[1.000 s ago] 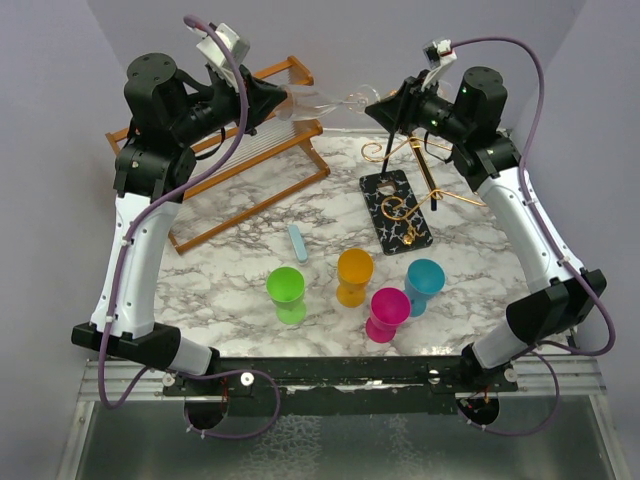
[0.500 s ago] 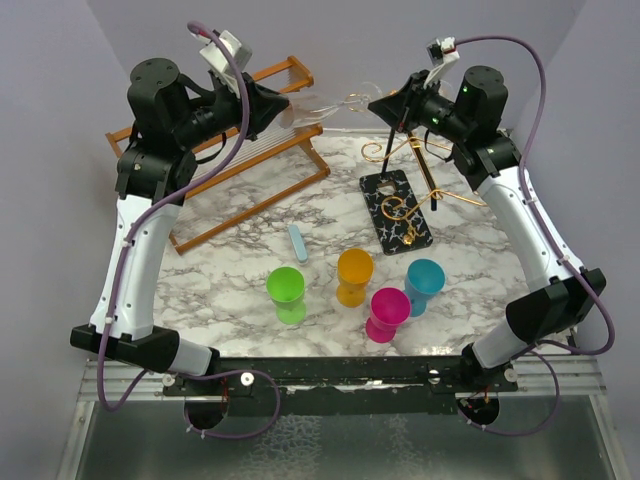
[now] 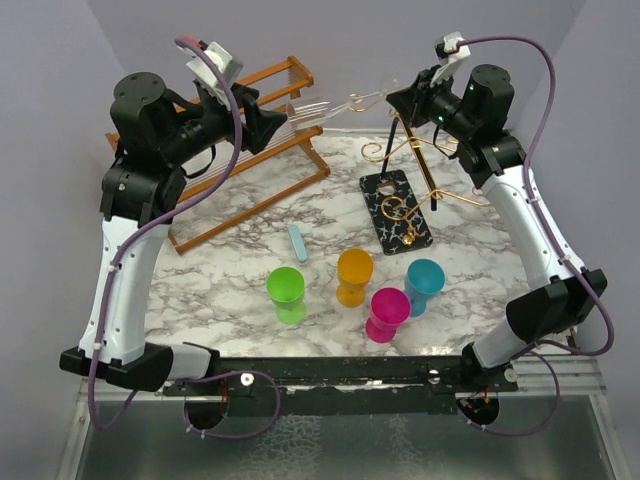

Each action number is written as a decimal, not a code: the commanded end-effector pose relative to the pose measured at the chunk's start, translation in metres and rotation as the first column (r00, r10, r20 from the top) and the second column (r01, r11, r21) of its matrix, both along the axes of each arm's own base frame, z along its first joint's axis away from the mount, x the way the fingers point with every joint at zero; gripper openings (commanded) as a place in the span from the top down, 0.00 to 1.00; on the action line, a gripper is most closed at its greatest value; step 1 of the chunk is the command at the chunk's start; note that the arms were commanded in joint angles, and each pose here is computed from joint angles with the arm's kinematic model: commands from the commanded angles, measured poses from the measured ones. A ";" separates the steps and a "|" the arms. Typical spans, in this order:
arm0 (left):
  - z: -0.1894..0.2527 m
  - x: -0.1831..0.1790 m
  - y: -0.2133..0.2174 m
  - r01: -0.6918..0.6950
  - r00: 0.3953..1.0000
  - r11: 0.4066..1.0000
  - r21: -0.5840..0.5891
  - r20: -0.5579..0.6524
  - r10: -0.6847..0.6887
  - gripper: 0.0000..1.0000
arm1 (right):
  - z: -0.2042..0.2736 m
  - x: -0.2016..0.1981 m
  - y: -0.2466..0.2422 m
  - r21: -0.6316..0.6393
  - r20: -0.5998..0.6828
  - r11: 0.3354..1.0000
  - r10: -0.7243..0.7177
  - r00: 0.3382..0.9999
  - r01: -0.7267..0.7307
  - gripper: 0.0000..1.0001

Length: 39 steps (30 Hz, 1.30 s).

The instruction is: Place the wine glass upside down on the wine glass rack

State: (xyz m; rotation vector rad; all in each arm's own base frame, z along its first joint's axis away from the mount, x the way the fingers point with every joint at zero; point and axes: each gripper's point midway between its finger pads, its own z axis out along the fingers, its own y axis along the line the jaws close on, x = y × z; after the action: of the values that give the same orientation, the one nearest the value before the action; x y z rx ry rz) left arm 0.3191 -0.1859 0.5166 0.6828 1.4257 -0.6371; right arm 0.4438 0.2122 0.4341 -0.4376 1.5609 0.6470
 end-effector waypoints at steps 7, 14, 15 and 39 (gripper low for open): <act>0.020 0.016 0.079 -0.443 0.892 0.894 0.071 0.136 0.431 0.14 | 0.047 0.013 -0.038 -0.153 0.251 0.968 -0.157 0.955 0.199 0.98; 0.019 0.018 0.092 -0.503 0.859 0.859 0.096 0.164 0.484 0.01 | 0.060 0.029 -0.044 -0.197 0.342 0.941 -0.198 0.919 0.275 0.98; 0.019 0.019 0.094 -0.516 0.852 0.851 0.098 0.168 0.496 0.01 | 0.061 0.031 -0.042 -0.200 0.352 0.938 -0.201 0.914 0.283 0.98; 0.007 0.033 0.087 -0.494 0.866 0.859 0.138 0.170 0.471 0.01 | 0.076 0.122 -0.053 -0.283 0.558 0.724 -0.409 0.722 0.629 0.98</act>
State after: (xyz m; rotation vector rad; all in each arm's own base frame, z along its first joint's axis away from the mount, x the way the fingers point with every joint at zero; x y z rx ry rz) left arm 0.3478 -0.0976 0.5225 0.4580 1.4782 -0.0698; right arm 0.5641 0.1797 0.4784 -0.5135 1.3367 -0.1570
